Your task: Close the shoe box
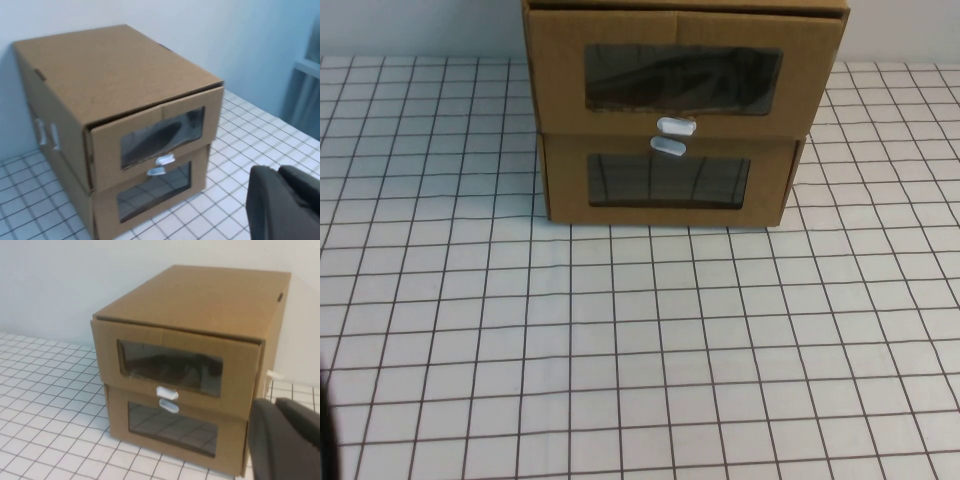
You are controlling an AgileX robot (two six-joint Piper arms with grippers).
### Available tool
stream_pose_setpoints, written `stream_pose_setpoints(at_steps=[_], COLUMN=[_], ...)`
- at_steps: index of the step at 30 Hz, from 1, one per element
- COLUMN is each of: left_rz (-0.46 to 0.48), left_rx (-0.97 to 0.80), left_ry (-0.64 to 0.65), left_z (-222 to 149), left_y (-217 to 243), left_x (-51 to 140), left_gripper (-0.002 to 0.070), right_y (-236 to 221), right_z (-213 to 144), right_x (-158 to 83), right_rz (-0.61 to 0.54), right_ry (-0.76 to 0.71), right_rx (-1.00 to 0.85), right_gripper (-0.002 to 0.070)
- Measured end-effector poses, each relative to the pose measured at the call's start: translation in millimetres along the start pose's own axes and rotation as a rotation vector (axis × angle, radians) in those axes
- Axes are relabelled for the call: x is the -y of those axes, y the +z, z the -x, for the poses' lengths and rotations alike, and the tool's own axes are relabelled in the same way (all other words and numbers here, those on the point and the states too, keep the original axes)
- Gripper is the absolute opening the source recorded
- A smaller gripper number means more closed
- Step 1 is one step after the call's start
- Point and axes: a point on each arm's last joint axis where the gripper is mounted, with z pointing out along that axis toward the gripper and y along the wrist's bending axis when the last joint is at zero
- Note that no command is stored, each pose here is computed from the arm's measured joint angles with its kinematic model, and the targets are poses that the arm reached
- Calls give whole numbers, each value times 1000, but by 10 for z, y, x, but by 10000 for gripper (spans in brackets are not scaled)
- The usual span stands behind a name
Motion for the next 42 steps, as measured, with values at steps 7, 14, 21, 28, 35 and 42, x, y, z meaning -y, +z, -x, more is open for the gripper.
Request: stream_pose_setpoints(at_steps=[7, 14, 21, 28, 35, 42], left_rz=[98, 232, 335, 402, 426, 423], left_rx=[140, 298, 236, 256, 233, 163], left_ry=[-45, 23, 42, 24, 10, -7], left_z=[-917, -1538, -1985, -2317, -2562, -2793], left_y=[-470, -636, -285, -46, 62, 144], left_x=[215, 221, -15, -175, -235, -256], left_gripper=[-5, -5, -5, -5, -5, -5], right_y=[-338, -359, -195, -87, -50, -53], right_z=[-485, -815, -1108, -1450, -1646, -1766], right_x=[-73, -45, 58, 92, 87, 40], right_rz=[-9, -49, -120, -134, -121, -73], right_ry=[6, -3, 18, 37, 47, 56], right_rx=[60, 92, 117, 35, -46, -163], right_gripper=[-14, -14, -14, -14, -14, -14])
